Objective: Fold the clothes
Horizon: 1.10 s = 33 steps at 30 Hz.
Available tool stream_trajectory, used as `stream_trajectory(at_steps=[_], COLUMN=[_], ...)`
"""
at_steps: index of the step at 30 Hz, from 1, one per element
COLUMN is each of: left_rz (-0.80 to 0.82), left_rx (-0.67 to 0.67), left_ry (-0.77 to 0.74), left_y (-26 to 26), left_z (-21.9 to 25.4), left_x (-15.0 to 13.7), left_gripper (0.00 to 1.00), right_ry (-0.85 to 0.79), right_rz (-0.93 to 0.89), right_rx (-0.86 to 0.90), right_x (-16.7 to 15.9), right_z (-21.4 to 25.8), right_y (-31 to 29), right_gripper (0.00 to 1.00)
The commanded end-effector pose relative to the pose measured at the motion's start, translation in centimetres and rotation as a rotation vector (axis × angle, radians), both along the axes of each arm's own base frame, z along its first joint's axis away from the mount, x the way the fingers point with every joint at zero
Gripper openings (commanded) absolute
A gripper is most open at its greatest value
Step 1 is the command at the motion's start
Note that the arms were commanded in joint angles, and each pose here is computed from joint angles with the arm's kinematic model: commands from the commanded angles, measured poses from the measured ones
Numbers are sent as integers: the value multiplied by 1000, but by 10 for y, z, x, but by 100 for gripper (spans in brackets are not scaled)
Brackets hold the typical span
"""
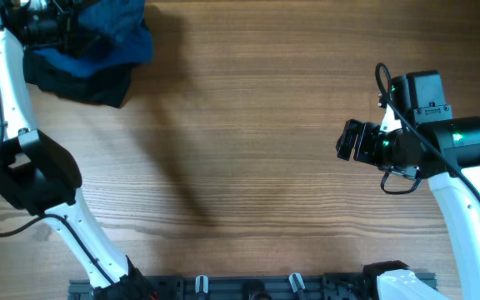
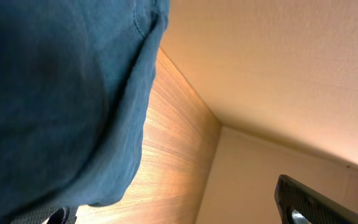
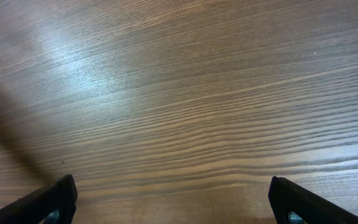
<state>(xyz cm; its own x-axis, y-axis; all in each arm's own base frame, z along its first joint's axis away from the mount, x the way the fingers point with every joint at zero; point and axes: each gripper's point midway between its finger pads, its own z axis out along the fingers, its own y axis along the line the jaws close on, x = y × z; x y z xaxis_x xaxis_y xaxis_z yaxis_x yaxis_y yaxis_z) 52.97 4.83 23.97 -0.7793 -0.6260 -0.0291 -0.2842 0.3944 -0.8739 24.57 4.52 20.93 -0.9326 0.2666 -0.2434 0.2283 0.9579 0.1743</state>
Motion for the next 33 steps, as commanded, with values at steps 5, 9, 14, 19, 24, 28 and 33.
stream_trajectory(at_steps=[5,9,14,19,24,28,33], left_rz=[185,265,339,401,423,412,493], left_rx=[319,412,431,492,547,559,706], left_ry=[82,153,129,-17,-176,-273,-267], left_y=[80,117,145,154,141,119,113], left_z=[-14,-27,-9,54,113,137,132], left_x=[-22,-36,-48,-60,-66,-51,-22], left_gripper=[100,98,80,64,16,4,4], right_ry=[20,20,21,20,10,7,-1], right_rz=[37,36,37,37,36,35,33], right_rx=[-2,-2,-2,-2,0,1,2], right_x=[-3,-3,-3,-3,0,0,2], right_z=[-3,-3,-4,-3,-3,-3,-2], right_y=[2,2,2,2,2,2,2], right_gripper=[100,100,100,100,100,100,100])
